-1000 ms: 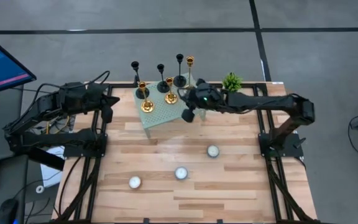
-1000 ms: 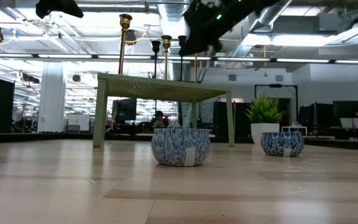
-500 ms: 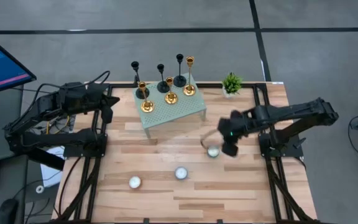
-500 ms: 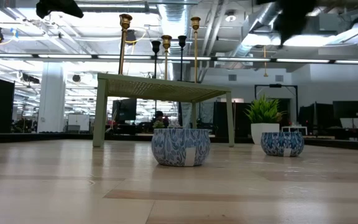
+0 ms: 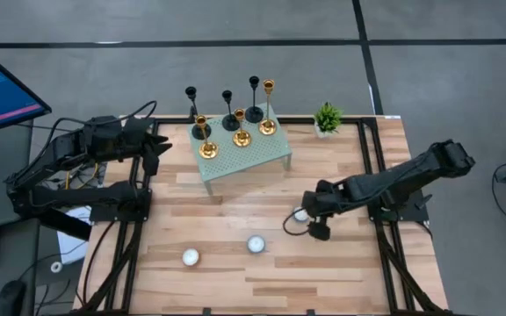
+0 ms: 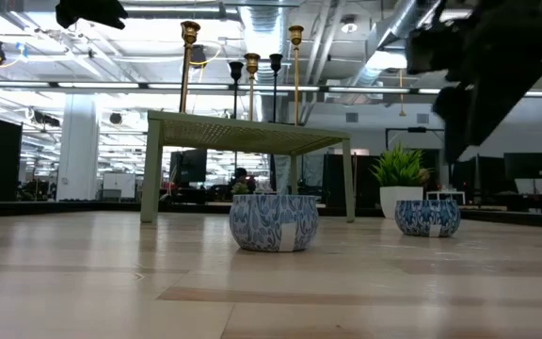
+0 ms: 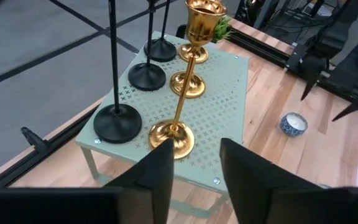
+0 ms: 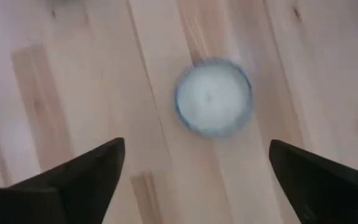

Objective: Pick & Place candle stick holders
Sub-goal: Put the right blue scented candle on the shelf

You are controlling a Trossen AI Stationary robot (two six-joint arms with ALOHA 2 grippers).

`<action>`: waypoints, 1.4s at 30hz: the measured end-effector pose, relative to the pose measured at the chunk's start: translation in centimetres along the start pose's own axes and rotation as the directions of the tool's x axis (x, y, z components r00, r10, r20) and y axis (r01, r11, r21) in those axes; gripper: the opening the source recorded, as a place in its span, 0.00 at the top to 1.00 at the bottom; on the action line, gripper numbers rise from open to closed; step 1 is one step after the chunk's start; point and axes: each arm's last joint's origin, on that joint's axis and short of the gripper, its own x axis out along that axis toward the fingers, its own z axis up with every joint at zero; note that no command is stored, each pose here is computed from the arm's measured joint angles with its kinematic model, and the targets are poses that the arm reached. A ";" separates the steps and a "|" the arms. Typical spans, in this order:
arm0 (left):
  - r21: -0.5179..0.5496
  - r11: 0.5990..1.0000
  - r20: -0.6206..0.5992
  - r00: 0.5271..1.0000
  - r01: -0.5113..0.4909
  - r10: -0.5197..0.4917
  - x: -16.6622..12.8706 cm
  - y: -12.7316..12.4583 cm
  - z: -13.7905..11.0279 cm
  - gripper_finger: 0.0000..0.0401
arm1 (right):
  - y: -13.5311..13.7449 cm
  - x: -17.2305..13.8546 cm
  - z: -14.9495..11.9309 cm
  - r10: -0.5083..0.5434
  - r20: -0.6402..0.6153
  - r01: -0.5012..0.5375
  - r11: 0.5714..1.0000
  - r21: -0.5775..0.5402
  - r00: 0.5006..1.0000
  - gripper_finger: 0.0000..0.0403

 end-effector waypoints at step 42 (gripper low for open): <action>-0.019 1.000 -0.003 1.000 0.015 -0.015 0.0 0.0 0.0 0.56 | -1.4 8.4 2.1 -0.005 -0.102 -0.008 0.993 -0.119 0.995 0.31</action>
